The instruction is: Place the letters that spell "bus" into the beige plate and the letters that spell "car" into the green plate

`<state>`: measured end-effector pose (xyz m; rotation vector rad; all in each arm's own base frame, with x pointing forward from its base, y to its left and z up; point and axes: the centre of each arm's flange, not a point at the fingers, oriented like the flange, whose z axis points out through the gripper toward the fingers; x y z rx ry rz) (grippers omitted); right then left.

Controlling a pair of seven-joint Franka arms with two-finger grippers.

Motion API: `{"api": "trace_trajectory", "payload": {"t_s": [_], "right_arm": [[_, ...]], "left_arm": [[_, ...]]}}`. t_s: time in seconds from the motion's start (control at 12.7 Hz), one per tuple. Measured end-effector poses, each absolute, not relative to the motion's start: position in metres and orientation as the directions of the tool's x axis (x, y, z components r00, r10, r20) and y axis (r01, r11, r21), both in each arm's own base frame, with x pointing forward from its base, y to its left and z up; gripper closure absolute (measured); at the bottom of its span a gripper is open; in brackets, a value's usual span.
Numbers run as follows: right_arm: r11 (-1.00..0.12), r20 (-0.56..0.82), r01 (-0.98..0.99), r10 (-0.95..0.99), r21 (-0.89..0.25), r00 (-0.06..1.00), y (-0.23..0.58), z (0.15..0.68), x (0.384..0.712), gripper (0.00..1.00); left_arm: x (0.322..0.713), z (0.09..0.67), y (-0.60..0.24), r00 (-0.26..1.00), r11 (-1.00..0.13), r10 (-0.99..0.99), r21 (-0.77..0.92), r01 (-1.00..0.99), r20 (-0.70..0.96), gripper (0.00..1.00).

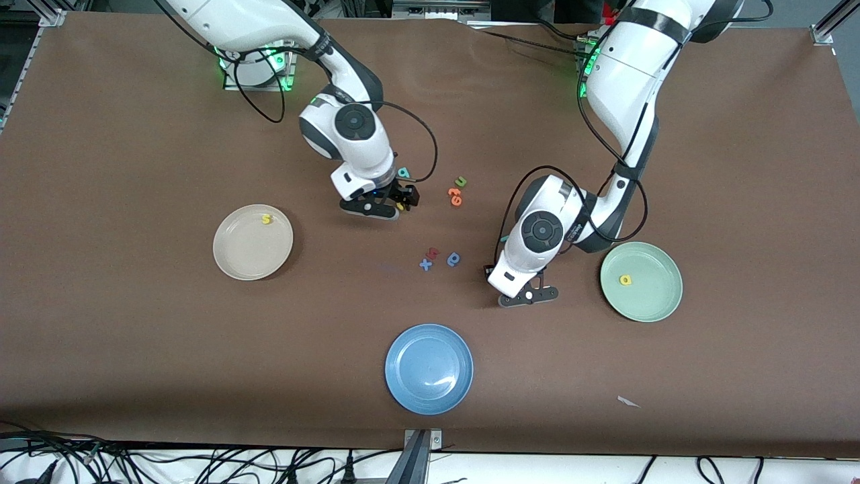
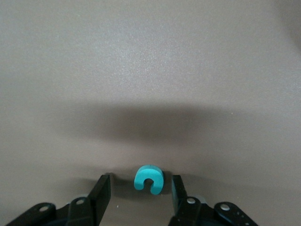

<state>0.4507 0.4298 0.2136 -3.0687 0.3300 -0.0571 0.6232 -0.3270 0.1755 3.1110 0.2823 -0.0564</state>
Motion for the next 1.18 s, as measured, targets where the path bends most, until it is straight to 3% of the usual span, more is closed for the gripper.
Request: {"api": "trace_trajectory", "payload": {"t_s": [0.55,0.63,0.87,1.18], "right_arm": [[-0.977,0.037,-0.209,-0.210,-0.034,0.977,0.444,0.182,0.435,0.00],[-0.977,0.052,-0.209,-0.210,-0.030,0.976,0.445,0.178,0.433,0.00],[-0.979,0.077,-0.203,-0.205,-0.028,0.976,0.447,0.163,0.427,0.03],[-0.979,0.082,-0.201,-0.203,-0.031,0.976,0.448,0.165,0.428,0.16]], "left_arm": [[0.626,0.175,-0.335,0.976,-0.976,0.215,0.020,0.216,-0.030,0.59],[0.626,0.173,-0.337,0.976,-0.976,0.216,0.020,0.217,-0.031,0.67],[0.627,0.174,-0.338,0.974,-0.974,0.223,0.021,0.224,-0.029,0.69],[0.636,0.178,-0.326,0.972,-0.972,0.234,0.016,0.234,-0.025,0.72]]}}
